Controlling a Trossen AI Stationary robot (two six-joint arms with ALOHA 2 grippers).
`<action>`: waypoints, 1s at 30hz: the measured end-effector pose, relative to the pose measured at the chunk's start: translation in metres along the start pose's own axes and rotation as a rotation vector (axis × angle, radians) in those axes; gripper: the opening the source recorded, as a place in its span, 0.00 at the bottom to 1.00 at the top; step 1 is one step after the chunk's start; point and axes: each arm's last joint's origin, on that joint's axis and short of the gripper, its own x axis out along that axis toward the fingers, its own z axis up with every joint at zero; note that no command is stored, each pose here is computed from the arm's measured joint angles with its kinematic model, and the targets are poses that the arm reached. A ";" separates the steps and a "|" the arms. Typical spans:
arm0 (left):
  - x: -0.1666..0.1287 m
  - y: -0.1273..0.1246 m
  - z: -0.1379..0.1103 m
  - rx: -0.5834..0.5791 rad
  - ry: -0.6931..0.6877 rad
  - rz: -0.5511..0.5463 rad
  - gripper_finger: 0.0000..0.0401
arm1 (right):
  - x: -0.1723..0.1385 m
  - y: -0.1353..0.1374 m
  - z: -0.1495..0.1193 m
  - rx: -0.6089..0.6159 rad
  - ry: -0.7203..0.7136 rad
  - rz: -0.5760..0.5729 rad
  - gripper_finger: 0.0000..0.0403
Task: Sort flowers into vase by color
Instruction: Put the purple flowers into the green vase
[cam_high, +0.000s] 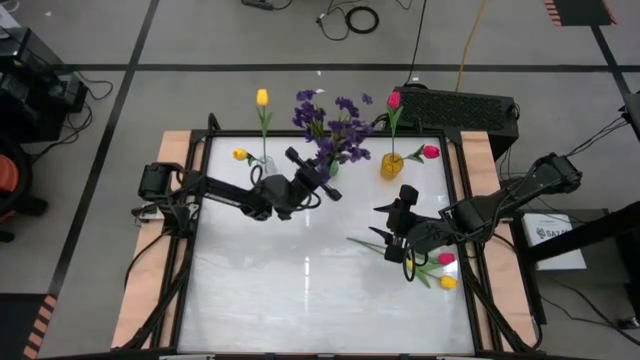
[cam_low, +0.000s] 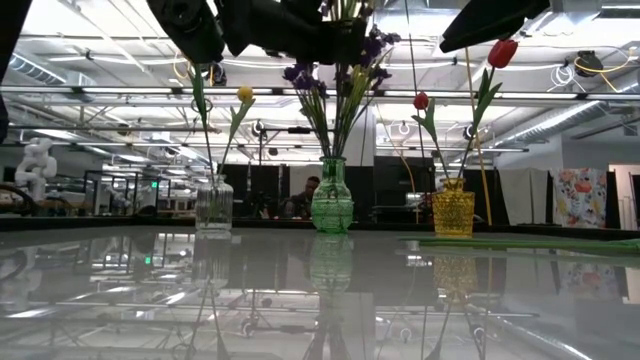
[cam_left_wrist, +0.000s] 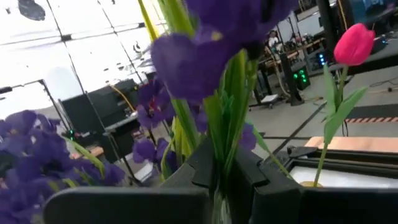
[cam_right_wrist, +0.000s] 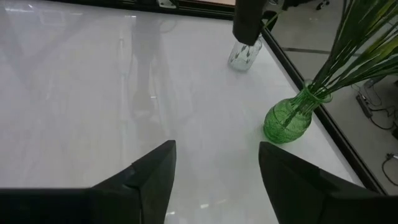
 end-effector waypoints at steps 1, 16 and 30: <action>0.000 0.000 -0.001 -0.010 0.008 -0.003 0.07 | 0.000 0.000 0.000 0.000 0.000 0.000 0.55; 0.003 0.002 -0.008 -0.029 0.097 0.074 0.11 | 0.000 0.000 0.000 -0.004 0.000 0.000 0.55; 0.004 0.003 -0.008 -0.062 0.128 0.114 0.33 | 0.000 0.000 0.000 -0.003 0.000 0.004 0.55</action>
